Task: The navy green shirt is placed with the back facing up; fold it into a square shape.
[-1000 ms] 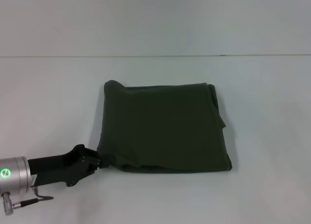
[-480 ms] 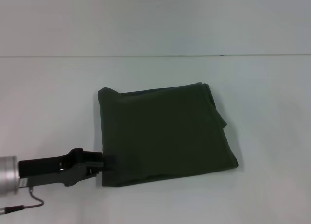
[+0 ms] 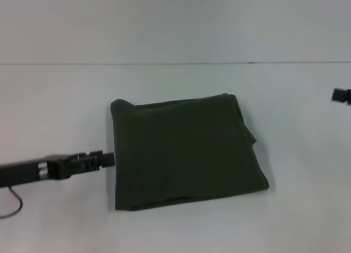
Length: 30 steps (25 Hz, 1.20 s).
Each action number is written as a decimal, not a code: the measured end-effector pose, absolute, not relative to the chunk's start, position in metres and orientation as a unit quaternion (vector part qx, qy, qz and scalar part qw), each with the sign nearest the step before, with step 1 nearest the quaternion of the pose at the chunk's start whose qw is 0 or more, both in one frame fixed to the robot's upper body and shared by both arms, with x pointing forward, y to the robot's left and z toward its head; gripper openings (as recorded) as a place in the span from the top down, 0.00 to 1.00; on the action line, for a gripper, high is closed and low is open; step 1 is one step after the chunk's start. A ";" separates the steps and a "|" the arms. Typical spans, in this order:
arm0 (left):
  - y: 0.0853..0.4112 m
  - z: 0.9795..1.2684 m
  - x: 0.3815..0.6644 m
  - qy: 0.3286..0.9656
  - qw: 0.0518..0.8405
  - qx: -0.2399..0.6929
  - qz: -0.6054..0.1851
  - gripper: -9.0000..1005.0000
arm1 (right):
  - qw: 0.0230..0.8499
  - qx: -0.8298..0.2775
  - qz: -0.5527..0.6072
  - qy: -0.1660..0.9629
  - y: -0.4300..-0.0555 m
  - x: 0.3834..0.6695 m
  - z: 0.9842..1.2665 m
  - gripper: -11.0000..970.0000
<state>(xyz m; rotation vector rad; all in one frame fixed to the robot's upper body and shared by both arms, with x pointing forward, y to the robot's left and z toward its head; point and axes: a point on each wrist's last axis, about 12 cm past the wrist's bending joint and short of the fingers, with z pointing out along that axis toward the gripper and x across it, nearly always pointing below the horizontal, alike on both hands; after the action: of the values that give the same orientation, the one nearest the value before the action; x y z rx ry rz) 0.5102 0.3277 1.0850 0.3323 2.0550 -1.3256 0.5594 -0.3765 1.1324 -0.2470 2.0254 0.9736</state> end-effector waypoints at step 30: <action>0.247 1.108 0.571 0.761 0.361 0.356 -0.404 0.08 | 0.421 -0.415 0.324 0.739 -0.253 0.574 1.107 0.12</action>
<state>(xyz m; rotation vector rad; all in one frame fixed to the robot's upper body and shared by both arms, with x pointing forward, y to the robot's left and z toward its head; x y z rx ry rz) 0.5712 0.2469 1.1084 0.9170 1.9611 -1.0409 0.5736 -0.2532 1.1066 -1.0392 1.8507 0.8111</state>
